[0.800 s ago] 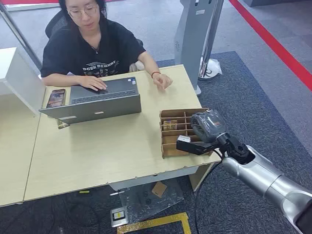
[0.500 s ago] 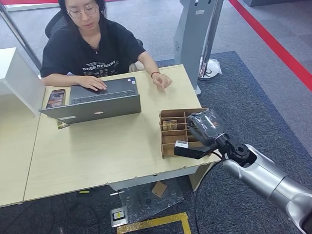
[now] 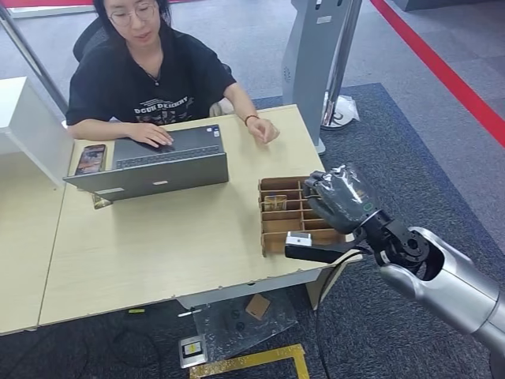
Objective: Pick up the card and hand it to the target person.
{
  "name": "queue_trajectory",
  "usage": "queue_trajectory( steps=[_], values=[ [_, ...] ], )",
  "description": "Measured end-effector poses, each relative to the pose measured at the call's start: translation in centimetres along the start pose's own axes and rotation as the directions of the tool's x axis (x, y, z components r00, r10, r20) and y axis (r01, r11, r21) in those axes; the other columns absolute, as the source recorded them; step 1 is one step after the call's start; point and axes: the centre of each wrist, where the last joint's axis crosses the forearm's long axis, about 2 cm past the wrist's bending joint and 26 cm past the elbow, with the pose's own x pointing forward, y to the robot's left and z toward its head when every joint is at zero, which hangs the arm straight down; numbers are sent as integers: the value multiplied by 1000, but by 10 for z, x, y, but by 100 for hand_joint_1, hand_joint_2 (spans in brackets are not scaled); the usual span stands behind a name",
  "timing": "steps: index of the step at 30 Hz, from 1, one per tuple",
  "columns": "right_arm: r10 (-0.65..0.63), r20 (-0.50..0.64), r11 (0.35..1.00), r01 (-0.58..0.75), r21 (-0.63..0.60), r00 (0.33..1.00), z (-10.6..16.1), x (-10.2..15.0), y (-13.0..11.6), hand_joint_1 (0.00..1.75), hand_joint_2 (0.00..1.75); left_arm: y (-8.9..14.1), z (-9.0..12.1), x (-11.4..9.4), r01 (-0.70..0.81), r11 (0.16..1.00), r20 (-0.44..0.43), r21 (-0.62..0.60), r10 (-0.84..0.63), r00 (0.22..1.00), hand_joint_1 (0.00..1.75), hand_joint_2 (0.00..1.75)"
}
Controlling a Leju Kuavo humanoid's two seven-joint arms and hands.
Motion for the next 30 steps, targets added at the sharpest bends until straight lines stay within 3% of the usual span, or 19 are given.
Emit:
queue_trajectory(
  steps=[3, 8, 13, 21, 25, 30],
  values=[
    [-44, -56, 998, 42, -40, 997, -2, -1, 26, 175, 175, 0, -1, 2, 10, 1000, 0, 1, -10, 1000, 0, 175],
    [-72, -100, 992, 62, -106, 992, -40, 5, 67, 175, 175, 0, -3, 9, 43, 999, 10, -11, -43, 999, 0, 175],
    [-99, -125, 989, 84, -123, 987, -104, 8, 92, 175, 175, -3, -5, 18, 77, 996, 15, -34, -77, 997, 0, 175],
    [-132, -216, 991, 132, -13, 967, -194, 18, 115, 175, 175, -2, -7, 23, 113, 992, 15, -54, -112, 994, 0, 175],
    [-121, -260, 990, 137, 46, 958, -210, 25, 115, 175, 175, -1, -8, 27, 116, 992, 21, -55, -115, 993, 0, 175],
    [-86, -295, 988, 119, 96, 952, -211, 29, 119, 175, 175, -2, -8, 28, 127, 990, 20, -62, -126, 992, 0, 175]
  ],
)
